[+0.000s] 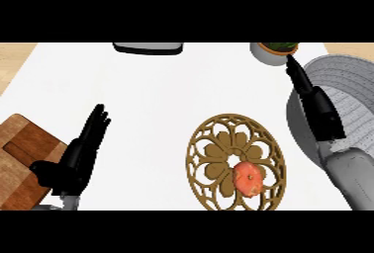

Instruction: Pick the squash from the placemat and place it in the basket

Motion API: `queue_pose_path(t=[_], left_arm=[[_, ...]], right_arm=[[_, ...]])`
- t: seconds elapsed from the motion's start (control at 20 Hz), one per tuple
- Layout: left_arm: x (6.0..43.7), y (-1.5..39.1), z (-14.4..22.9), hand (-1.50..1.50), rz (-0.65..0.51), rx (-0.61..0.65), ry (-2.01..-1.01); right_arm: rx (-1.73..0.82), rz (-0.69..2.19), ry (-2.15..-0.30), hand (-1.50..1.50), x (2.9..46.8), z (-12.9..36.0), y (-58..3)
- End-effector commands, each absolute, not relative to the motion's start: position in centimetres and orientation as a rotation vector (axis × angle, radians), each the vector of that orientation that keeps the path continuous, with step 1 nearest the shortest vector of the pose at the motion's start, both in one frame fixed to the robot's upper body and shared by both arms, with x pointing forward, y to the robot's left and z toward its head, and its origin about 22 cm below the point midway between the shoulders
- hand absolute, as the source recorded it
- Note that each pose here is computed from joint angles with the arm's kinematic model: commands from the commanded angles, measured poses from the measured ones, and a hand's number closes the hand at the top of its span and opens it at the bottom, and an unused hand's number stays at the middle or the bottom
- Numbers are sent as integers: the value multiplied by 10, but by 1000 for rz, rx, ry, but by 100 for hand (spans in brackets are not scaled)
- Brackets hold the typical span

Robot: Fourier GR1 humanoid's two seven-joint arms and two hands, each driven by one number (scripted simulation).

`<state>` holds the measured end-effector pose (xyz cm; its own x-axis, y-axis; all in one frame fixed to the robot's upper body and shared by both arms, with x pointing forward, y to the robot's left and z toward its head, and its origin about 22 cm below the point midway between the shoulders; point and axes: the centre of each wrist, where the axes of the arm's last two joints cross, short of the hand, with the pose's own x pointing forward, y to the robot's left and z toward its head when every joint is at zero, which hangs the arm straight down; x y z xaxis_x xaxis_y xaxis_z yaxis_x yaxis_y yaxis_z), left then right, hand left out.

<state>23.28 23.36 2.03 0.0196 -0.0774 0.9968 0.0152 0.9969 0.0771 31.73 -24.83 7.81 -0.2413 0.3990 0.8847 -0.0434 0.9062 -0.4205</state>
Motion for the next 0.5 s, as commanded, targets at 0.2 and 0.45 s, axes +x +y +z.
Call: queue_pose_path(t=[0.2,0.45], left_arm=[[244,255,36,0,72,170,-1695],[250,246,35,0,80,120,-1652]], right_arm=[[32,298,-1869,150,259,77,-255],[184,655,-1938,-150,184,42,-162]])
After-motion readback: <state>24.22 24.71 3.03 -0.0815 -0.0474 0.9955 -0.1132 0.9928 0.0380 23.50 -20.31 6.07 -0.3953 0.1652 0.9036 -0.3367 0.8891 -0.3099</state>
